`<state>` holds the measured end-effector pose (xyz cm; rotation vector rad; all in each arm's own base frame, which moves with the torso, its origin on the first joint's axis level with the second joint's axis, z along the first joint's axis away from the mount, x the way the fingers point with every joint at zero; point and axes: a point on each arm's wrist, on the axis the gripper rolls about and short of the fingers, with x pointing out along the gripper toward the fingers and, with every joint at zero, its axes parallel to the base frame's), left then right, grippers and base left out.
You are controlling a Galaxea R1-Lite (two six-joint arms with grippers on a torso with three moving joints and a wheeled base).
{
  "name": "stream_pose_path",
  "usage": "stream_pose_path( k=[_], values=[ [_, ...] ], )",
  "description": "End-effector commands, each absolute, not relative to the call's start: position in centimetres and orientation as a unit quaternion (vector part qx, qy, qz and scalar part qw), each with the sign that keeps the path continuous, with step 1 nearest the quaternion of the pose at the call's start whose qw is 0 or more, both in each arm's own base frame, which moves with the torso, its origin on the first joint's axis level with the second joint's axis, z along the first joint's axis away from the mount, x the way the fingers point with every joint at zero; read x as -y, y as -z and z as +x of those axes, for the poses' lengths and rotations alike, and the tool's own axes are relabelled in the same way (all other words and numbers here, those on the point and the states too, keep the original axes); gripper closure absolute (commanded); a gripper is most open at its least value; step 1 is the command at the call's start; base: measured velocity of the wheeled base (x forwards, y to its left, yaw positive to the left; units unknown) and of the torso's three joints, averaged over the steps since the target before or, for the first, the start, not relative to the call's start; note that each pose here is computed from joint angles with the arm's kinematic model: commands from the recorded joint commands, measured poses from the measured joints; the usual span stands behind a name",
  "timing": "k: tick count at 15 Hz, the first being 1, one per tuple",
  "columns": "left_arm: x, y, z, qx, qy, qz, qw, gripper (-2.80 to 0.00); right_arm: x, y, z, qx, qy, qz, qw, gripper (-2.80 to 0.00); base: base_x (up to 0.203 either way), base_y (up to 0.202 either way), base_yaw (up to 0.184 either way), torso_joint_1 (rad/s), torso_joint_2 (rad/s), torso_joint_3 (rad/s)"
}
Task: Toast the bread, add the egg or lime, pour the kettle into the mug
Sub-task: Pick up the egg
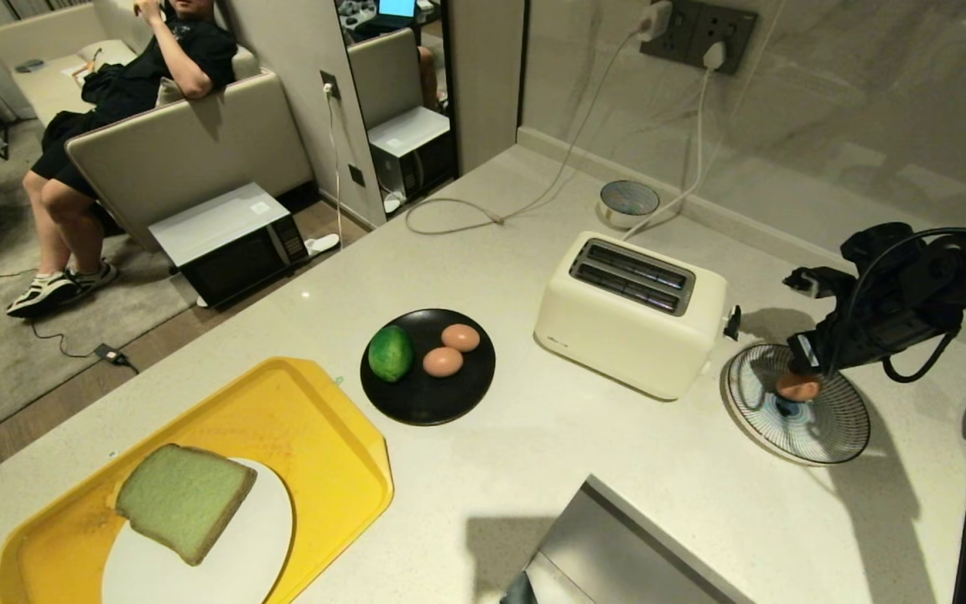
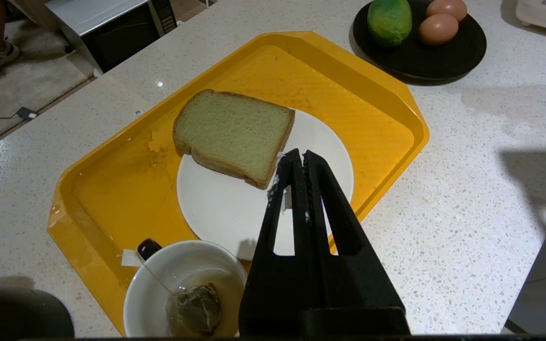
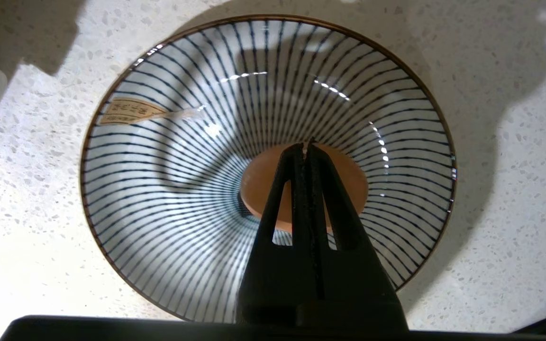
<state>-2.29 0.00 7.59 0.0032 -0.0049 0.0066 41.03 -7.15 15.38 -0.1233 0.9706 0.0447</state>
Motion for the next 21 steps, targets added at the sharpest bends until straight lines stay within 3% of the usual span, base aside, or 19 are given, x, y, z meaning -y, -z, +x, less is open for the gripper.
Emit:
stream_pose_path(
  k=[1, 21],
  values=[
    [0.0, -7.6, -2.3, 0.003, -0.004, 0.002, 1.000, 0.00, 7.4, -15.2, 40.7, -0.472, -0.023, -0.062, 0.879, 0.00, 0.000, 0.000, 0.000, 0.000, 0.00, 0.000],
    [0.0, -7.6, -2.3, 0.003, -0.004, 0.002, 1.000, 0.00, 7.8, -14.4, 39.4, -0.493, -0.042, -0.092, 0.864, 0.00, 0.000, 0.000, 0.000, 0.000, 0.00, 0.000]
  ],
)
